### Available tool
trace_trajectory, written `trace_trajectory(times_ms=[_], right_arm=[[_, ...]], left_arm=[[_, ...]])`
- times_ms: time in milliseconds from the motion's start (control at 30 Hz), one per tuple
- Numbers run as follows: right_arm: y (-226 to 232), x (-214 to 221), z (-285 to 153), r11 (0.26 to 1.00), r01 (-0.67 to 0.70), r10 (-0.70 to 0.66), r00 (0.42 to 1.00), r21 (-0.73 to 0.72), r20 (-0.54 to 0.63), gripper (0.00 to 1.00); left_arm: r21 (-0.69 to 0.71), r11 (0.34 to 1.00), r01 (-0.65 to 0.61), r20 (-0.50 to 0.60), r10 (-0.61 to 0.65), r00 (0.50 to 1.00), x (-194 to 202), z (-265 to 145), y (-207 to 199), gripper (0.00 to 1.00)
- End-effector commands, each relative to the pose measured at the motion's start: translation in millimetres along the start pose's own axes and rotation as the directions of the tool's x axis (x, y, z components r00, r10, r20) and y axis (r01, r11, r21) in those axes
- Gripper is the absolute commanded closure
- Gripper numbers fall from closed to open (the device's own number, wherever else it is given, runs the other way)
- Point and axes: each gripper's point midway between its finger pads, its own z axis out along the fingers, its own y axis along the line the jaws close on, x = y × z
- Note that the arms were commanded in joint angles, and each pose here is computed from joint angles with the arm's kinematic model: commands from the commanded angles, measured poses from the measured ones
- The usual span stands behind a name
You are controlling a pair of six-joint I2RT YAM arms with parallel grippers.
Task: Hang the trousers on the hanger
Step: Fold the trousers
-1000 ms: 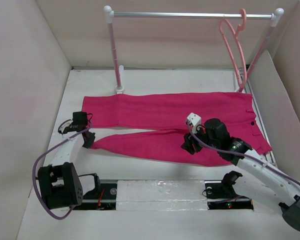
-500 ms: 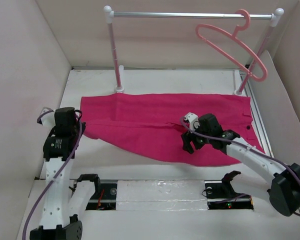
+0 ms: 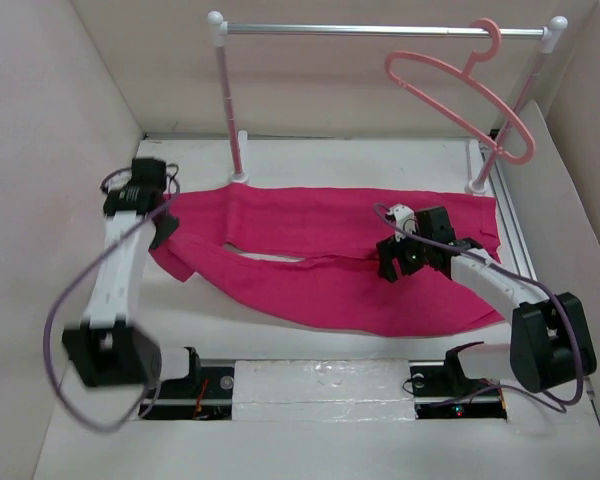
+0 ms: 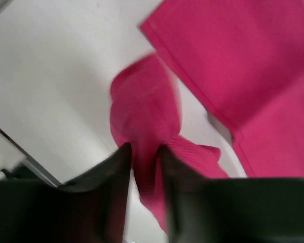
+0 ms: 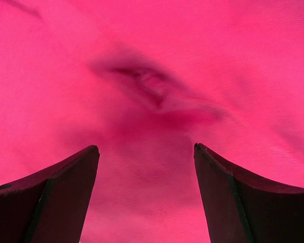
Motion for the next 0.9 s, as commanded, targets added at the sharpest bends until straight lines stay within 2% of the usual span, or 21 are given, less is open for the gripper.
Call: trace_trajectory(times_ms=[0,33,67,100,133,233,267,300,333,367,400,433,467,533,567,600,633,667,700,733,867], right_arm=[[-8,-55,-14,0.998,0.067,-0.068,0.988,0.011,0.14,0.19],[-8,-64,-23,0.997,0.077,-0.08,0.983,0.029,0.167,0.19],[-5,-68,-27,0.995,0.095,-0.099,0.979,0.033,0.178,0.18],[-1,-70,-30,0.994,0.105,-0.11,0.978,0.039,0.176,0.18],[14,-69,-35,0.989,0.145,-0.15,0.973,0.041,0.172,0.18],[30,-66,-39,0.985,0.17,-0.173,0.968,0.031,0.182,0.19],[45,-63,-38,0.98,0.198,-0.197,0.963,0.013,0.181,0.21],[53,-56,-37,0.977,0.211,-0.207,0.962,-0.003,0.178,0.26],[64,-58,-43,0.974,0.225,-0.216,0.954,-0.017,0.208,0.43],[70,-56,-45,0.971,0.238,-0.228,0.95,-0.026,0.214,0.64],[83,-53,-46,0.964,0.263,-0.248,0.944,-0.046,0.216,0.8],[88,-51,-48,0.96,0.275,-0.258,0.941,-0.051,0.218,0.97],[89,-49,-53,0.958,0.283,-0.268,0.938,-0.038,0.221,1.0],[94,-47,-56,0.95,0.309,-0.293,0.929,-0.038,0.224,1.0],[100,-47,-60,0.944,0.325,-0.304,0.923,-0.055,0.235,1.0],[100,-46,-62,0.943,0.327,-0.307,0.922,-0.054,0.236,1.0],[100,-46,-63,0.939,0.34,-0.318,0.918,-0.056,0.237,1.0],[100,-46,-65,0.939,0.34,-0.318,0.918,-0.056,0.236,1.0],[100,-47,-66,0.938,0.341,-0.32,0.916,-0.053,0.241,1.0],[101,-47,-66,0.939,0.34,-0.318,0.917,-0.055,0.24,1.0],[100,-46,-68,0.937,0.345,-0.326,0.92,-0.056,0.218,1.0]], left_arm=[[-0.141,0.971,-0.191,0.007,0.194,0.981,-43,85,-50,0.69],[-0.165,0.96,-0.226,0.0,0.229,0.973,-48,93,-65,0.52],[-0.155,0.958,-0.242,0.033,0.25,0.968,-75,83,-88,0.18],[-0.23,0.931,-0.283,0.003,0.292,0.957,-77,105,-90,0.06],[-0.176,0.95,-0.259,0.063,0.274,0.96,-100,88,-114,0.01],[-0.115,0.963,-0.246,0.103,0.257,0.961,-102,78,-117,0.01],[-0.065,0.973,-0.222,0.143,0.229,0.963,-105,57,-113,0.01],[-0.084,0.972,-0.217,0.104,0.225,0.969,-85,66,-94,0.02],[-0.06,0.982,-0.18,0.122,0.186,0.975,-84,66,-88,0.1],[-0.005,0.991,-0.132,0.15,0.131,0.98,-83,44,-77,0.16],[0.029,0.997,-0.065,0.147,0.06,0.987,-75,41,-69,0.34],[0.013,0.999,-0.041,0.107,0.039,0.993,-48,56,-48,0.75],[0.074,0.997,0.021,0.141,-0.031,0.989,-46,35,-37,0.99],[0.111,0.989,0.102,0.106,-0.113,0.988,-14,41,-22,1.0],[0.197,0.97,0.145,0.086,-0.164,0.983,-4,27,-23,1.0],[0.225,0.958,0.18,0.059,-0.198,0.978,6,25,-22,1.0],[0.194,0.947,0.255,-0.01,-0.258,0.966,32,39,-13,1.0],[0.211,0.933,0.293,-0.056,-0.287,0.956,46,38,-13,1.0],[0.162,0.934,0.319,-0.109,-0.305,0.946,70,52,-2,1.0],[0.157,0.923,0.352,-0.134,-0.334,0.933,79,57,-1,0.89],[0.069,0.878,0.473,-0.166,-0.457,0.874,106,82,11,0.76]])
